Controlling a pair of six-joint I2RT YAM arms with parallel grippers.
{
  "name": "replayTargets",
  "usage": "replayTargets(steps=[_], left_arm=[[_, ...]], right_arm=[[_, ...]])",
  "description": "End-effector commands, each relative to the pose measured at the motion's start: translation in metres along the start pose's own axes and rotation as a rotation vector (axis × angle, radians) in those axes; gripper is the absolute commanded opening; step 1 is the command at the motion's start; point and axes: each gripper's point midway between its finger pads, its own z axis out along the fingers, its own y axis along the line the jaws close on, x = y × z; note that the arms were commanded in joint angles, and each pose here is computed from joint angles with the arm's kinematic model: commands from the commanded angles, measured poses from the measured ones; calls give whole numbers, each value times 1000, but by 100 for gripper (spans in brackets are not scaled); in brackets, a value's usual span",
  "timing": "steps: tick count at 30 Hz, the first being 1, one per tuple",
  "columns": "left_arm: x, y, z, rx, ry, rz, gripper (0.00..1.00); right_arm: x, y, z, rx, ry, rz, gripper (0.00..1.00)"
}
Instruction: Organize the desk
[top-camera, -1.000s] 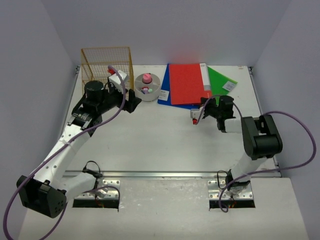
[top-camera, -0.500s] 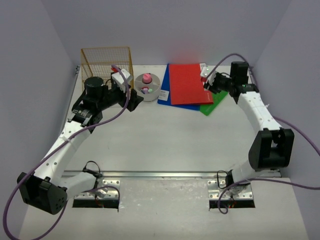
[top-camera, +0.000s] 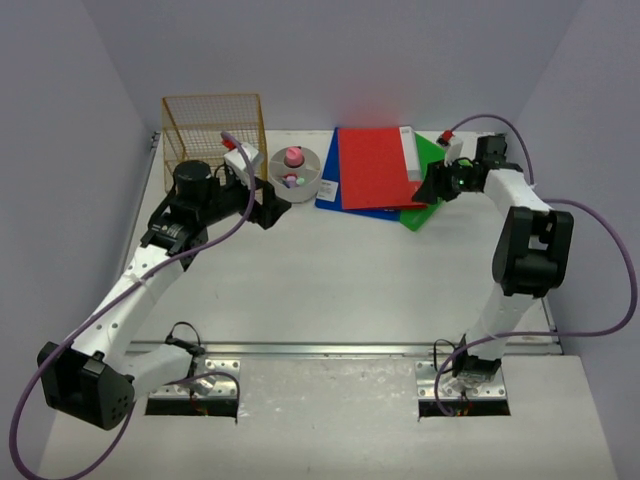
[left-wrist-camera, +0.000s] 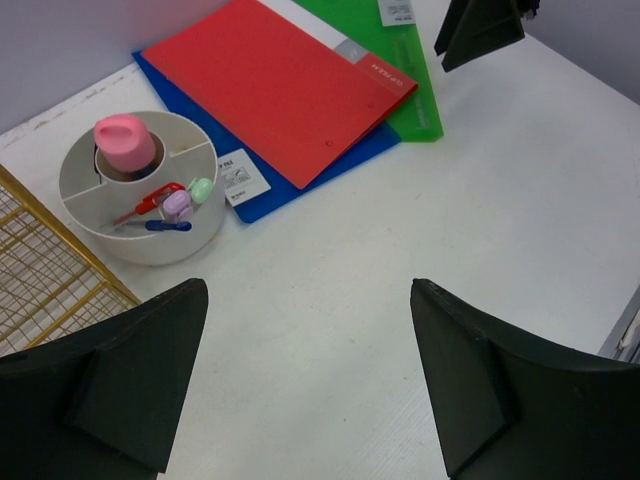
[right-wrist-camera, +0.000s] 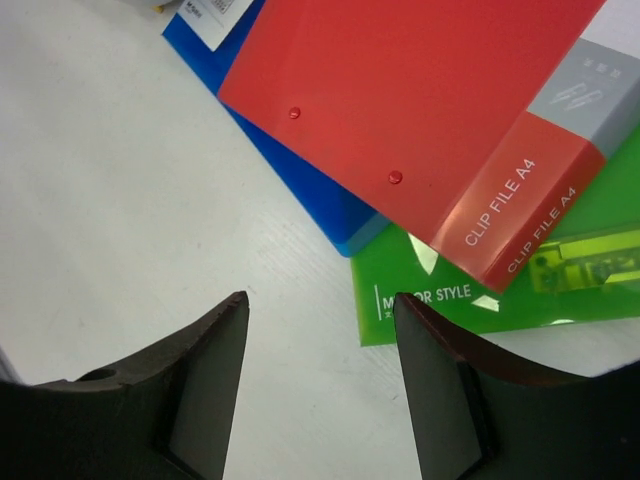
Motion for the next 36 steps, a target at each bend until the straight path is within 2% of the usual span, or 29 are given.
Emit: replayTargets(steps=[1,3,6,7,11,17,23,30,36], left_arm=[[-18,-3,-2,2,-67,9,81],[-14,-1,-1,-8,-61,7,81],[-9,2,0,-18,-57,1,81],[-8,3,0,-28,-56,0,81],[-4,7,0,-51,-51,-1,81],[-1,12,2,-67,-48,7,81],[4,16,3,-87,-42,25,82],[15,18,4,-94,-30,34,82],[18,19,7,-93,-27,21,83]], right_arm=[[5,-13,-4,117,-56,-80,60],[-7,-24,-11,235,-100,-303,59],[-3,-27,-15,357,-187,-633,54],[-6,-28,-19,392,-198,-744,48],[-16,-27,-28,482,-296,-962,38],[-10,15,-16,322,-444,-1300,38],[-1,37,0,204,-531,-1516,40],[22,39,16,166,-501,-1699,38],[38,24,28,204,-416,-1858,38]])
